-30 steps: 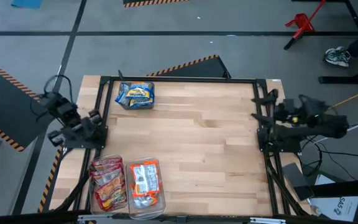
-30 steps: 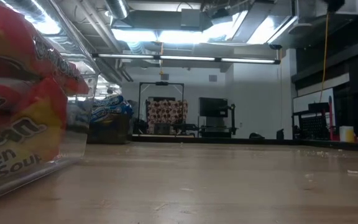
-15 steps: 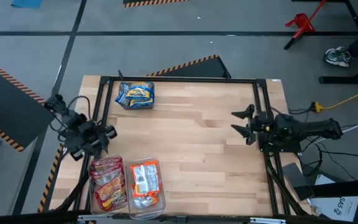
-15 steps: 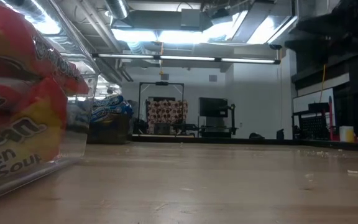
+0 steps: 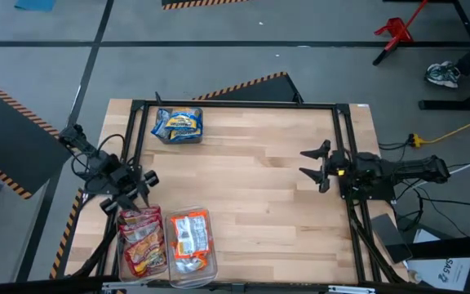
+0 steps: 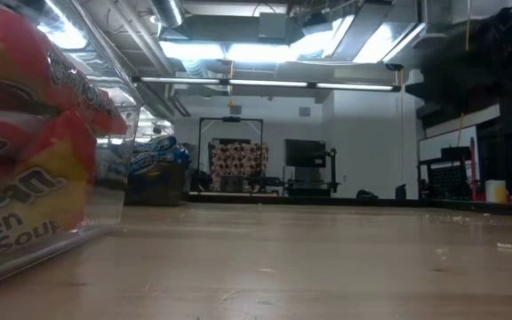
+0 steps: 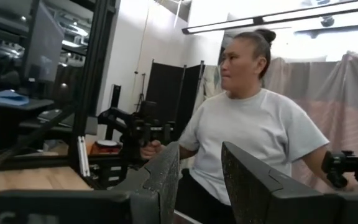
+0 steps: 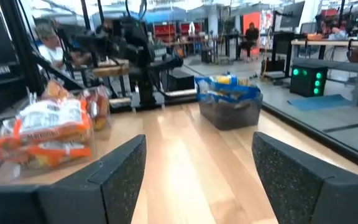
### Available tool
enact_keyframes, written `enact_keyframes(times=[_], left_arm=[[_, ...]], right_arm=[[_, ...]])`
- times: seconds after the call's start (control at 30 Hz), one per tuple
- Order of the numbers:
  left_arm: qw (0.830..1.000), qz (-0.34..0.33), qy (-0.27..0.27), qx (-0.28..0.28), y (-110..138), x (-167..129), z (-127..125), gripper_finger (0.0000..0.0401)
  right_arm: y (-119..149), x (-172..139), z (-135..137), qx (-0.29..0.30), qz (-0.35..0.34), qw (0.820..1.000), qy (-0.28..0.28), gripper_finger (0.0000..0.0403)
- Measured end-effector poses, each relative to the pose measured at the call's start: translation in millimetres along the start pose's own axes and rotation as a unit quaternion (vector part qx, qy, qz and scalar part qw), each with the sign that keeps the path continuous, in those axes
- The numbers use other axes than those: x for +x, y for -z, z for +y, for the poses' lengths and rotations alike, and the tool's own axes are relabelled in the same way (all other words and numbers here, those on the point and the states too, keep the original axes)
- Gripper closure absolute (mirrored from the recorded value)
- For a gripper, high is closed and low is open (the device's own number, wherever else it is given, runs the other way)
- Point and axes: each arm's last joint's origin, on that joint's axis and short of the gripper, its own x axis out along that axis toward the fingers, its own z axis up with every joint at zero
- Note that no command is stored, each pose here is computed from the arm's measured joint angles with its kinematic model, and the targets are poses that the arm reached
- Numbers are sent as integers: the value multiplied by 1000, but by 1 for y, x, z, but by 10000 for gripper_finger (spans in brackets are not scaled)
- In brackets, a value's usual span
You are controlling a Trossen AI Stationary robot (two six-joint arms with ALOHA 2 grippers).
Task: Sort Maruchan noodles
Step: Return to Home Position
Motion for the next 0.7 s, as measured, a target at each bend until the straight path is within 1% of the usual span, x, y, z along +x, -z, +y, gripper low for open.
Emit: enact_keyframes(times=[0.17, 0.27, 0.37, 0.47, 0.6, 0.7], left_arm=[[1000, 4, 2, 15, 1, 0, 0, 286], [999, 29, -7, 26, 6, 0, 1, 286], [998, 49, -35, 36, 10, -1, 4, 286], [997, 48, -53, 36, 10, -1, 5, 286], [997, 49, -53, 38, 10, -1, 5, 286], [996, 56, -54, 53, 12, -1, 5, 286]], right_arm=[[6, 0, -1, -7, 29, 1000, 4, 127], [7, 0, 0, -13, 39, 999, 1, 127], [8, 0, 0, -25, 45, 999, -2, 127], [9, 1, 0, -24, 47, 999, -2, 127], [9, 1, 0, -24, 47, 999, -2, 127], [9, 1, 0, -24, 47, 999, -2, 127]])
